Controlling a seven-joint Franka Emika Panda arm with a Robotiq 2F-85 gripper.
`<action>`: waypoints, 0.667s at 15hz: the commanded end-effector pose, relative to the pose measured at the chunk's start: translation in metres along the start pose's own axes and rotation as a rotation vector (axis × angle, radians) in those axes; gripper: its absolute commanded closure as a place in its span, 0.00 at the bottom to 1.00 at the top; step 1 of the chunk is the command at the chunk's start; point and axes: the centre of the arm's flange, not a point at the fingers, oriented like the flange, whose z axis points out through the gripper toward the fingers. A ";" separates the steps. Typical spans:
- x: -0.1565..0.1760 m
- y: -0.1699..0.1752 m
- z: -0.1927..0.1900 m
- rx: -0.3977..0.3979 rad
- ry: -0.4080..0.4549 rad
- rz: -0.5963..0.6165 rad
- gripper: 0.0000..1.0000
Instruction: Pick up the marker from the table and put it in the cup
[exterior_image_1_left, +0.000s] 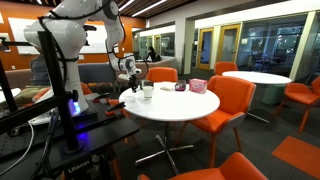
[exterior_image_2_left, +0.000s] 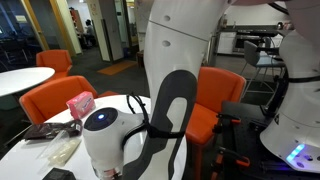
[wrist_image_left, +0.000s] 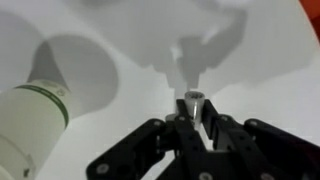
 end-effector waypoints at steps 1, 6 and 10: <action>-0.004 0.004 -0.040 -0.011 -0.083 -0.007 0.95; 0.012 0.037 -0.084 -0.001 -0.359 -0.048 0.95; 0.036 0.073 -0.113 -0.030 -0.531 -0.092 0.95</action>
